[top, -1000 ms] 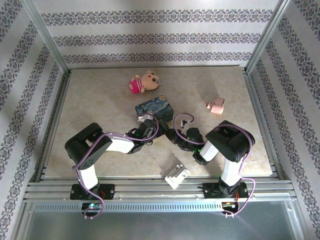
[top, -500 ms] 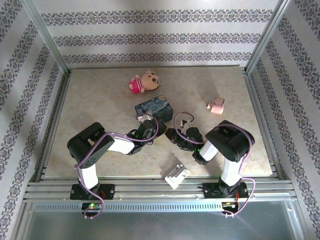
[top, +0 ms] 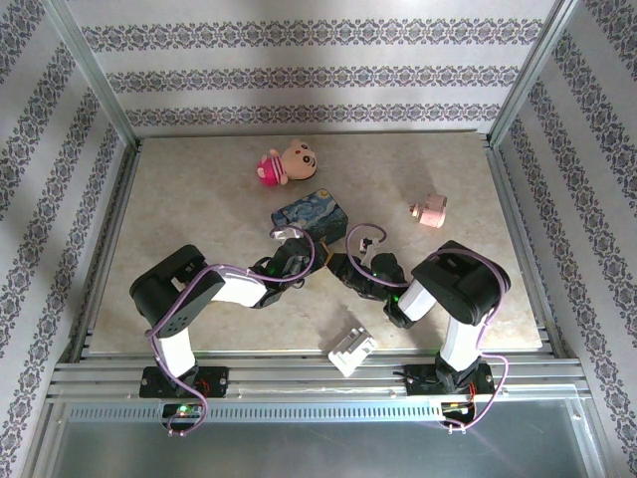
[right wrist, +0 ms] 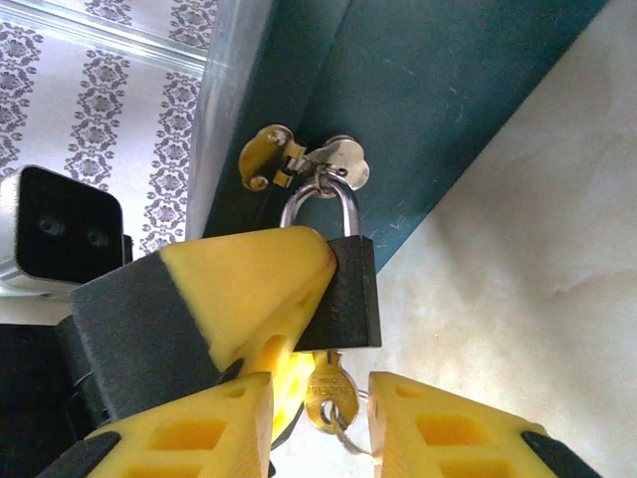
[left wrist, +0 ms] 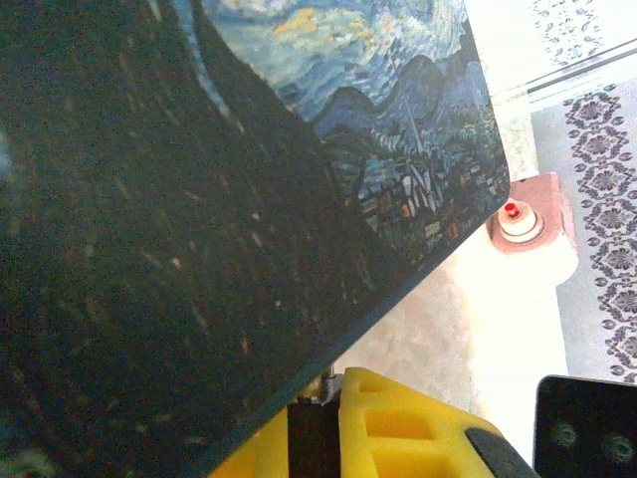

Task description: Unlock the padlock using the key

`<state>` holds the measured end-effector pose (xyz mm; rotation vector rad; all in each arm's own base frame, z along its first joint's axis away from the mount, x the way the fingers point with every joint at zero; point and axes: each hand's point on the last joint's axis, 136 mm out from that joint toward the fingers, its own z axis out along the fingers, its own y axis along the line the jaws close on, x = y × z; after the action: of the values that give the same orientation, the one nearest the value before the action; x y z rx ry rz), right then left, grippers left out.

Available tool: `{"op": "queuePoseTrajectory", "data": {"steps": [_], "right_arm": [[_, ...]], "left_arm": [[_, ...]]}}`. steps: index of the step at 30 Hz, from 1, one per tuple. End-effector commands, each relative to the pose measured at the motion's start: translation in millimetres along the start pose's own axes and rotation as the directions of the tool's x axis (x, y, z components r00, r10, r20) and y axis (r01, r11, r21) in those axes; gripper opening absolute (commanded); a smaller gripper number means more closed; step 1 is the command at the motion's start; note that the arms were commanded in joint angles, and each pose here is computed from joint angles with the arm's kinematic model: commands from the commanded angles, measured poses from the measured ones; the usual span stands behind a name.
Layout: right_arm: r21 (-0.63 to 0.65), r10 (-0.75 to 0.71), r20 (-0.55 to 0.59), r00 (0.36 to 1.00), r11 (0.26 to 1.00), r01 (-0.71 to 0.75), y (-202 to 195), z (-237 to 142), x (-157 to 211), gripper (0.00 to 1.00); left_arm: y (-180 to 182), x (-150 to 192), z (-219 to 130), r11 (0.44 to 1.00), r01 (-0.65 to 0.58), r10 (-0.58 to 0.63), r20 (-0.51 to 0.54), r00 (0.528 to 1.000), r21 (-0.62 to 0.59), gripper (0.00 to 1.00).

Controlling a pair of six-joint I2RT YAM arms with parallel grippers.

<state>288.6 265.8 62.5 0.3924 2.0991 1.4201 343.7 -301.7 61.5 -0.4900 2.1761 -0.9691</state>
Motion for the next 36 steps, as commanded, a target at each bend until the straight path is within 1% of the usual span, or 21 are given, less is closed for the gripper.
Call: {"op": "queuePoseTrajectory", "data": {"steps": [1, 5, 8, 10, 13, 16, 18, 21, 27, 32, 36], "right_arm": [[-0.04, -0.091, 0.058, 0.994, 0.995, 0.093, 19, -11, -12, 0.31], [0.032, -0.164, 0.056, 0.985, 0.986, 0.163, 14, -24, -11, 0.31], [0.133, -0.258, 0.008, 0.966, 0.958, 0.254, 10, -31, -5, 0.29], [0.243, -0.346, -0.05, 0.937, 0.906, 0.347, 4, -38, -1, 0.27], [0.347, -0.479, -0.108, 0.871, 0.803, 0.484, 12, -50, -5, 0.26], [0.398, -0.534, -0.143, 0.833, 0.74, 0.543, 13, -62, -9, 0.24], [0.409, -0.561, -0.169, 0.81, 0.708, 0.576, 15, -65, -8, 0.23], [0.418, -0.605, -0.227, 0.763, 0.647, 0.638, 18, -63, 0, 0.23], [0.418, -0.668, -0.336, 0.665, 0.526, 0.74, 24, -48, 18, 0.26], [0.408, -0.696, -0.38, 0.609, 0.465, 0.786, 27, -33, 23, 0.28], [0.408, -0.713, -0.398, 0.577, 0.426, 0.807, 26, -27, 22, 0.3]], "left_arm": [[-17, -1, -8, 1.0, -0.023, 0.023, -0.009, 1.0, 0.018, 0.0], [-19, -2, -11, 1.0, -0.013, 0.013, -0.03, 0.999, -0.013, 0.0], [-18, 0, -14, 0.998, 0.003, -0.007, -0.063, 0.998, -0.056, 0.0], [-14, 0, -16, 0.995, 0.015, -0.023, -0.079, 0.997, -0.096, 0.0], [-9, -2, -22, 0.987, 0.038, -0.053, -0.095, 0.994, -0.153, 0.0], [-4, -4, -27, 0.978, 0.067, -0.089, -0.106, 0.99, -0.199, 0.0], [-2, -3, -28, 0.972, 0.077, -0.107, -0.125, 0.986, -0.222, 0.0], [-3, 1, -26, 0.971, 0.091, -0.125, -0.146, 0.981, -0.221, 0.0], [1, 13, -18, 0.964, 0.121, -0.168, -0.188, 0.968, -0.239, 0.0], [4, 15, -17, 0.958, 0.139, -0.192, -0.202, 0.96, -0.25, 0.0], [5, 12, -17, 0.956, 0.151, -0.204, -0.2, 0.958, -0.251, 0.0]]}}
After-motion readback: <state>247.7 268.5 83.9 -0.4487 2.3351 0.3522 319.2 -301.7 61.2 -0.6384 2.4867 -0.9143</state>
